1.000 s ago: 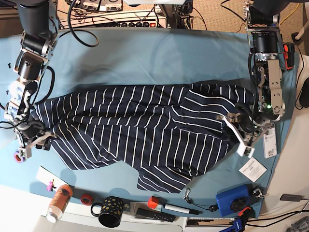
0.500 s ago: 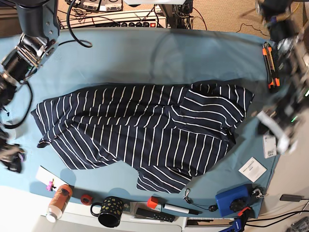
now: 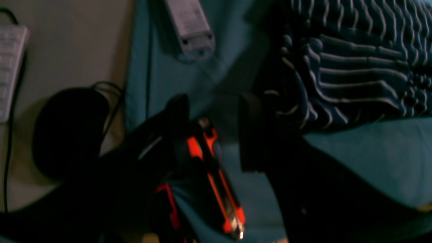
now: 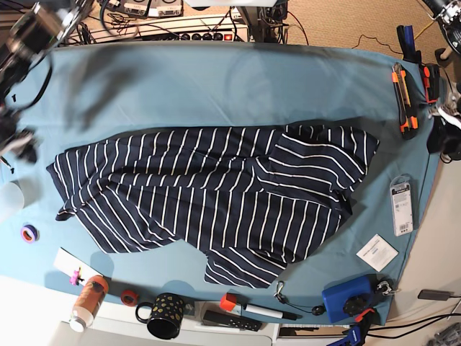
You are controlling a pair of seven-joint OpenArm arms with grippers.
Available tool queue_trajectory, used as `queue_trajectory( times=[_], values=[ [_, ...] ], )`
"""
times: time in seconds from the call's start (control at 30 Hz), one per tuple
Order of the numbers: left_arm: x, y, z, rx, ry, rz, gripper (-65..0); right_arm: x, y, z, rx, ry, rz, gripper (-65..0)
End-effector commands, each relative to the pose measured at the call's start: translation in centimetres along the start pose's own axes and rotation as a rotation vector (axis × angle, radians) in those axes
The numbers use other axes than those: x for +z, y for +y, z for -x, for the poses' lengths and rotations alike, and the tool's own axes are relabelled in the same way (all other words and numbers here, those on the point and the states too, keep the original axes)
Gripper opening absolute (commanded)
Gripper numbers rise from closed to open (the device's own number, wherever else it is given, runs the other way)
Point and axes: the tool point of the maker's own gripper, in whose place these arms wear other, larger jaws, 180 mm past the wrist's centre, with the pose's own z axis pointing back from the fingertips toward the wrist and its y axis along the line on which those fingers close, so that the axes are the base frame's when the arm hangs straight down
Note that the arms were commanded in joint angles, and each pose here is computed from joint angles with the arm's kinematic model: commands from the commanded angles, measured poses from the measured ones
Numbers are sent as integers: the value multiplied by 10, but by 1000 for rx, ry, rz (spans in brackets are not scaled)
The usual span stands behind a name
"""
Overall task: Layout the t-shirt on the table in an organized manner, then fold the t-shirt properly
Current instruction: 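Release the shirt with both grippers and lift them clear, then grasp the shirt edge with the right gripper and drag it outward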
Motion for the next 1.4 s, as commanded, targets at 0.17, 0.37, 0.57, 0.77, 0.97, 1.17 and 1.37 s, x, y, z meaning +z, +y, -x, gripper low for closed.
queue_trajectory(
  times=[0.17, 0.37, 0.57, 0.77, 0.97, 1.17, 1.37],
  values=[
    [5, -1, -4, -13, -19, 6, -401, 0, -1, 16, 19, -32, 47, -447],
    [6, -1, -8, -14, -41, 7, -401, -26, 14, 15, 17, -9, -6, -448],
    [5, -2, -8, -13, -42, 8, -401, -70, 27, 34, -57, 76, -34, -448],
    [6, -1, -9, -13, -43, 7, -401, -77, 30, 32, -79, 94, -49, -614],
    [6, -2, -8, -13, -42, 7, -401, -64, 41, 10, -41, 81, -77, -650],
    [6, -1, -8, -13, -41, 7, -401, -42, 59, -28, 42, 25, -104, -650],
    [5, -1, -7, -13, -37, 7, -401, -42, 58, -20, 44, 50, -101, -650]
  ],
)
